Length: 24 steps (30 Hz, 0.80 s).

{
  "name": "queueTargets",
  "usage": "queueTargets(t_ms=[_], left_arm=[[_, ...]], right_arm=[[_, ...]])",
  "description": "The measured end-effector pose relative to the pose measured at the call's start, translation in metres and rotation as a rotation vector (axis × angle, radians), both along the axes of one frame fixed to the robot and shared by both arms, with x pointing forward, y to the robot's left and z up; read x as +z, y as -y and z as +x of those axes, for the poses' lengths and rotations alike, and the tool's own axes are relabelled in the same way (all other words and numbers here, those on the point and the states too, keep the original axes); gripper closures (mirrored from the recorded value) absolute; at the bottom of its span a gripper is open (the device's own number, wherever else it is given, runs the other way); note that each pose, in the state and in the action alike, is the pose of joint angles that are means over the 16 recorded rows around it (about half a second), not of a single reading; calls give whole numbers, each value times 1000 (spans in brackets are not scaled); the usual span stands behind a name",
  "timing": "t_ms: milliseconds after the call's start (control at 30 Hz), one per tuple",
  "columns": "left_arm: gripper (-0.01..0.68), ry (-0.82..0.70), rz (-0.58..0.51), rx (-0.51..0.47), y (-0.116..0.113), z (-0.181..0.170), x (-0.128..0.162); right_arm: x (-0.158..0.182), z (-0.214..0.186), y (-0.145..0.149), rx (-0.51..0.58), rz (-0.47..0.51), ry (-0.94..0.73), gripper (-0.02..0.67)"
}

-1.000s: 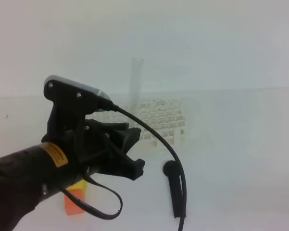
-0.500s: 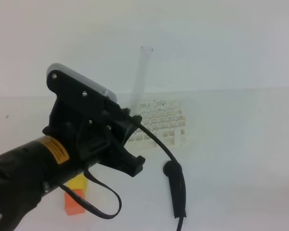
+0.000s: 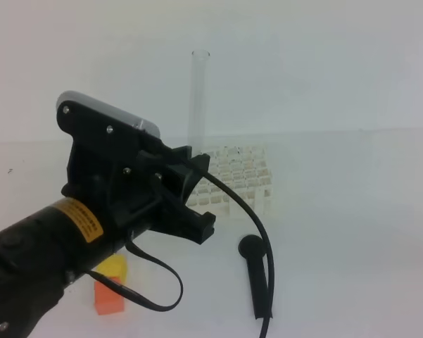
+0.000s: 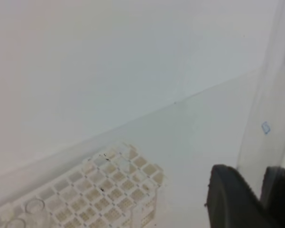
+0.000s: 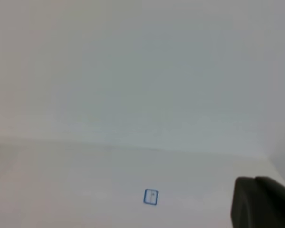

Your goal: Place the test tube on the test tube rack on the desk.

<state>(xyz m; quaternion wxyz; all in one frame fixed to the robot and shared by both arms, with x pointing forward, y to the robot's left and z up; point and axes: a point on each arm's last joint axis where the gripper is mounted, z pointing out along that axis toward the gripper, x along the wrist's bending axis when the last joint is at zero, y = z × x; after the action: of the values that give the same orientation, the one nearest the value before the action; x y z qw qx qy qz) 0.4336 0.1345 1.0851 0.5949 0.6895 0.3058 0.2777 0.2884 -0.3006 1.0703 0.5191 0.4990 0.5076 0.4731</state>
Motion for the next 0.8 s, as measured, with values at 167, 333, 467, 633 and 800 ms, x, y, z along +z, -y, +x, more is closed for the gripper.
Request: queueTargets(t_ms=[167,333,467,633,800], left_arm=[[673,-17,-59,-4,-2,-4,-11],[673,-47,-120,-10,-6,-11,-28],[673,-63,-160,-26,-10,-17,-40],[673,-61,-190,-46,-12,-23,-48],[673,-52,-202,-62,-12,-25,-49]], right_arm=[[11,16,-9,114,-58,-100,650],[17,31,-24,302,-112,-143,650],[17,40,-39,471,-154,-144,650],[17,47,-57,645,-188,-119,650],[17,55,-68,741,-145,-105,650]])
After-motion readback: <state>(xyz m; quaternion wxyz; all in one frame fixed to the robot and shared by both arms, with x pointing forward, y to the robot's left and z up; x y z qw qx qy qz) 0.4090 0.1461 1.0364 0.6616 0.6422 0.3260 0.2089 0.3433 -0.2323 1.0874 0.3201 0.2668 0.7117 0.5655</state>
